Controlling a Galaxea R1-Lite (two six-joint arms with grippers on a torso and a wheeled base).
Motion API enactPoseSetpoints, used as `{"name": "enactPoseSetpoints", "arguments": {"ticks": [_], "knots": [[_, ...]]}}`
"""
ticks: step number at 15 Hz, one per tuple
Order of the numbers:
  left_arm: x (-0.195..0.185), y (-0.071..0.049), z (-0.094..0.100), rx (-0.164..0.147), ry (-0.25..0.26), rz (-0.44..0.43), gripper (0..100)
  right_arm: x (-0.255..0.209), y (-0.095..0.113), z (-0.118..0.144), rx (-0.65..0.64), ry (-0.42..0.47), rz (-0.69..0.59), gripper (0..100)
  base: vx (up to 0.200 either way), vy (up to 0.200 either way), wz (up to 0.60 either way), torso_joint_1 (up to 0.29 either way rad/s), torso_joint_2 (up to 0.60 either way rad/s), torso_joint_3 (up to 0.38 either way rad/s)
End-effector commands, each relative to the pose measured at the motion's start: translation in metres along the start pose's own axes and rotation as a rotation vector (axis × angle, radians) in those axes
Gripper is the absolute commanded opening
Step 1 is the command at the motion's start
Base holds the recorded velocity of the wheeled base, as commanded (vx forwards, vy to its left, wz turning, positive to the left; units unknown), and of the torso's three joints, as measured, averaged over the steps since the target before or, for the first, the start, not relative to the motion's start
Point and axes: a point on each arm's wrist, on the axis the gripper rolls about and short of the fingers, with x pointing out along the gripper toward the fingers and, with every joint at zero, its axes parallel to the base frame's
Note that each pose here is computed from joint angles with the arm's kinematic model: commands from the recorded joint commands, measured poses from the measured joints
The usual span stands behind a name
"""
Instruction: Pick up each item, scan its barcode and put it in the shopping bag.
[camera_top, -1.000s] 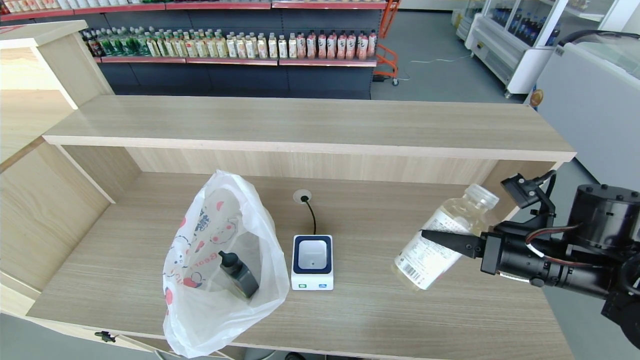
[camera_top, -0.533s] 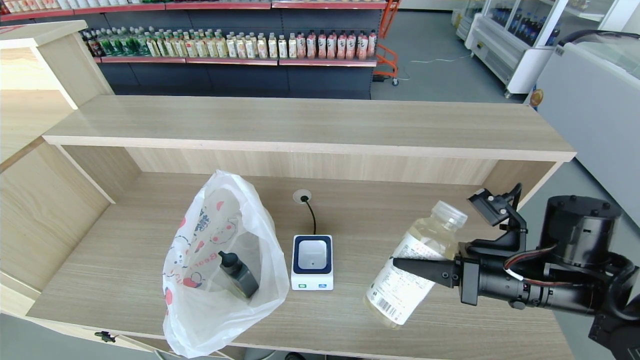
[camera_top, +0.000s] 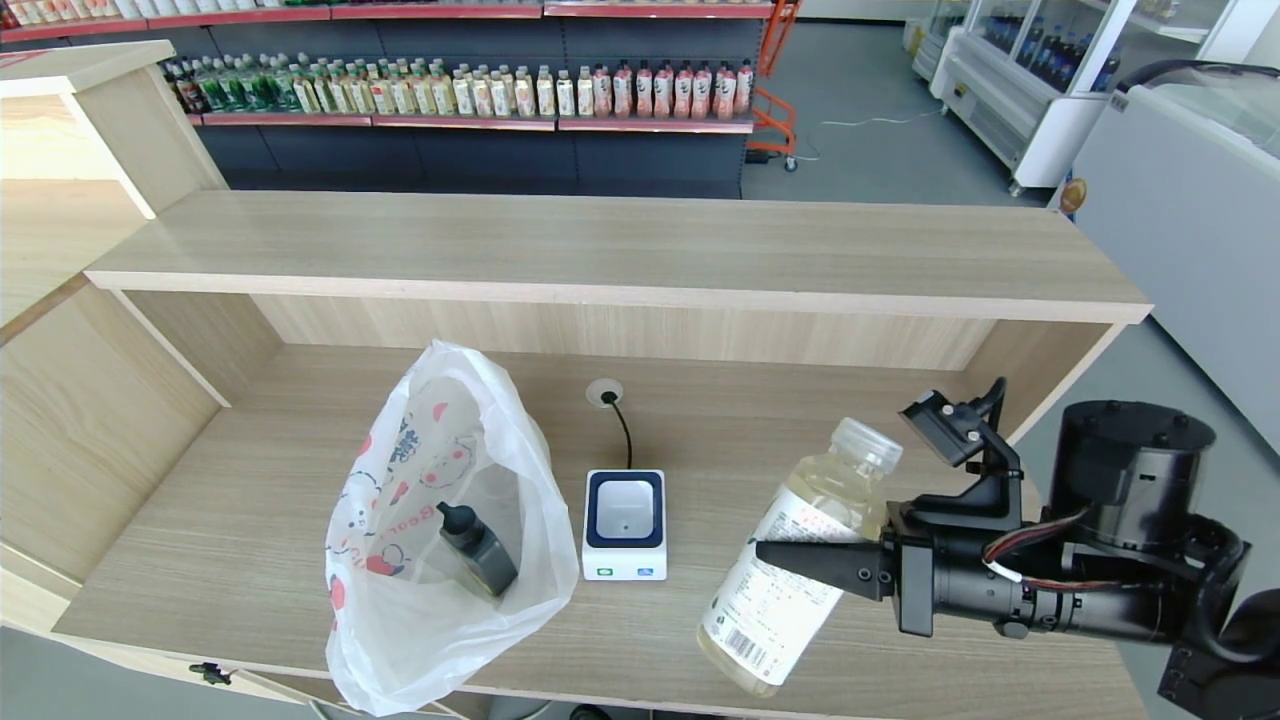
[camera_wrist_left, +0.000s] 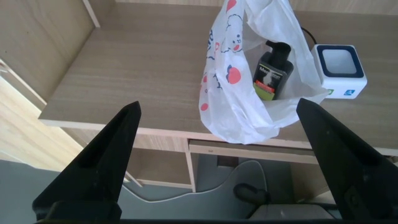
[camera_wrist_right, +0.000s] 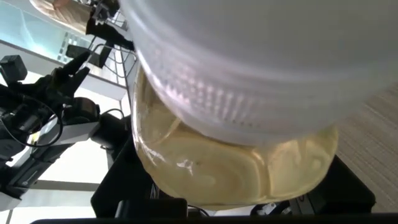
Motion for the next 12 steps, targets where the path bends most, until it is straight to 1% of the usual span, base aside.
{"name": "enactPoseSetpoints", "arguments": {"ticks": [1,12], "knots": [[0.0000,0.0000,0.0000,0.000,0.000,0.000,100,0.0015,0.0019,-0.0010,-0.001,0.005,0.009,0,0.000,0.000,0.00,0.000,0.00,0.000],[0.0000,0.0000,0.0000,0.000,0.000,0.000,100,-0.0065,0.0095,-0.0031,-0.005,0.003,0.011,0,0.000,0.000,0.00,0.000,0.00,0.000]]}}
